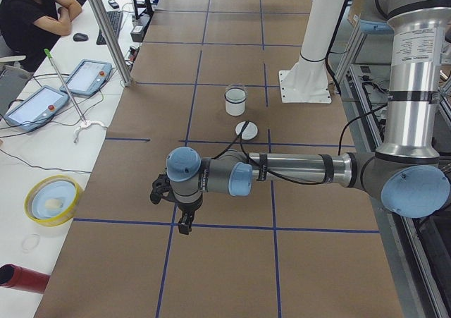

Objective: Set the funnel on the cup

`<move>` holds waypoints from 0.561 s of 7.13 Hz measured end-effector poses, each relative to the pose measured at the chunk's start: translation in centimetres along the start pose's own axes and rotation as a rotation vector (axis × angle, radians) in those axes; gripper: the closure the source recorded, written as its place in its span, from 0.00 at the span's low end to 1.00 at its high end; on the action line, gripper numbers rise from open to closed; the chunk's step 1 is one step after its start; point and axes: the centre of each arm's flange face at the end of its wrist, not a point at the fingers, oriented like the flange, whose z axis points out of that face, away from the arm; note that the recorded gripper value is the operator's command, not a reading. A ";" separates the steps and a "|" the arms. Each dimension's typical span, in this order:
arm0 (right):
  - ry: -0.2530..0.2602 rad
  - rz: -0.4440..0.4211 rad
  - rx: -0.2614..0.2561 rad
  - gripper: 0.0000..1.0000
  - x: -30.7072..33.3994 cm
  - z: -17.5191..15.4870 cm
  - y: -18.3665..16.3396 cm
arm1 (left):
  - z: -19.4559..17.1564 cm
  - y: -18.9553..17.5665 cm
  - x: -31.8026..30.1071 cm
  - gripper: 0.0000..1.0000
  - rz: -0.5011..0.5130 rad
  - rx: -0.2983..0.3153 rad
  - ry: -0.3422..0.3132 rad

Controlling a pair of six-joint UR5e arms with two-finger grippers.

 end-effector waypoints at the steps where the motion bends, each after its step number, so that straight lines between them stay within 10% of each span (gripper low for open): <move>1: 0.000 0.000 0.000 0.00 0.0 0.0 0.0 | -0.2 0.3 -0.4 0.00 0.000 -0.011 -0.002; 4: 0.000 0.000 0.000 0.00 0.0 0.0 0.0 | -1.1 0.8 -1.4 0.00 0.017 -0.026 0.004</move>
